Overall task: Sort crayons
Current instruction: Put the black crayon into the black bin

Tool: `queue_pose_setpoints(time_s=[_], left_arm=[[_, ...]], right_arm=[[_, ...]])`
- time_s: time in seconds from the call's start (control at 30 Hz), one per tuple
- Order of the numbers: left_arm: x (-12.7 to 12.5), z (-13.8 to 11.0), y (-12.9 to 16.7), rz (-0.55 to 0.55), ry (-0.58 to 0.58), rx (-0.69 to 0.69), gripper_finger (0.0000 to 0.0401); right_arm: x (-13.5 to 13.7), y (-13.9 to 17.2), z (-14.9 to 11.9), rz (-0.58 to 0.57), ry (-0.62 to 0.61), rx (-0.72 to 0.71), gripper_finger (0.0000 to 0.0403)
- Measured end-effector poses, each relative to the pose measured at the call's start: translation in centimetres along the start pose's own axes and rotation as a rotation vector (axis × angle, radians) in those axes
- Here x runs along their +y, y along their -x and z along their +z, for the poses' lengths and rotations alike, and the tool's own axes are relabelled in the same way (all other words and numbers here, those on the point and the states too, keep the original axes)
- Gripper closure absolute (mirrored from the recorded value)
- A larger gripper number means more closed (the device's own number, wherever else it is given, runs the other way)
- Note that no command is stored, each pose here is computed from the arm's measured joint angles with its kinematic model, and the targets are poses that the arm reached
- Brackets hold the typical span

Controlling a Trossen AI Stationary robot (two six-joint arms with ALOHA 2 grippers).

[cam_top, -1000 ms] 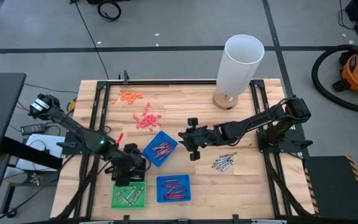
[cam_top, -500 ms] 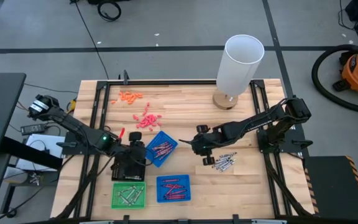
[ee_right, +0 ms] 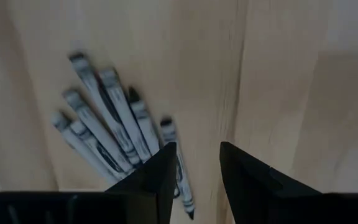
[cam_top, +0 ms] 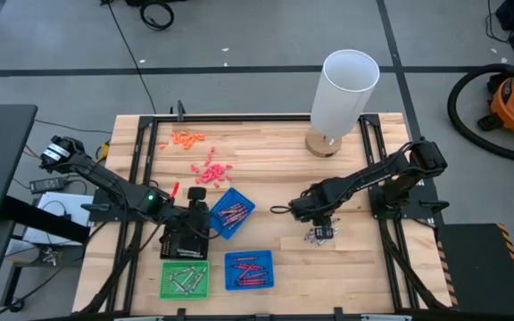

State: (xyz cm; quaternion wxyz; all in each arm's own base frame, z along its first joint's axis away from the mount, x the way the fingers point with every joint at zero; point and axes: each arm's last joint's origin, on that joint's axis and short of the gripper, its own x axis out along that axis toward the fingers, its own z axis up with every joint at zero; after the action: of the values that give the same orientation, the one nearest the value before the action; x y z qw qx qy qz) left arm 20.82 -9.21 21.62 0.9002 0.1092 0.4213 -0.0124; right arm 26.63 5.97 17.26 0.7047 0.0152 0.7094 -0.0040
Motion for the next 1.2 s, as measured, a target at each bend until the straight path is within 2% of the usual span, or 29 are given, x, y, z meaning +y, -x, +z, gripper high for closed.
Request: queue_pose_setpoints(time_s=[0.2, 0.57, 0.97, 1.2], left_arm=[[0.1, 0.2, 0.0, 0.031, -0.04, -0.021, 0.0213], [0.1, 0.2, 0.0, 0.031, -0.041, -0.021, 0.0213], [0.1, 0.2, 0.0, 0.031, -0.04, -0.021, 0.0213], [0.1, 0.2, 0.0, 0.03, -0.04, -0.02, 0.0213]], right_arm=[[0.1, -1.4, -1.3, 0.005, -0.04, 0.064, 0.0272], [0.4, -2.7, -2.1, -0.008, -0.054, 0.065, 0.0272], [0.1, -2.9, -2.1, -0.075, -0.06, 0.045, 0.0272], [0.0, -2.9, -2.1, -0.054, -0.069, 0.053, 0.0272]])
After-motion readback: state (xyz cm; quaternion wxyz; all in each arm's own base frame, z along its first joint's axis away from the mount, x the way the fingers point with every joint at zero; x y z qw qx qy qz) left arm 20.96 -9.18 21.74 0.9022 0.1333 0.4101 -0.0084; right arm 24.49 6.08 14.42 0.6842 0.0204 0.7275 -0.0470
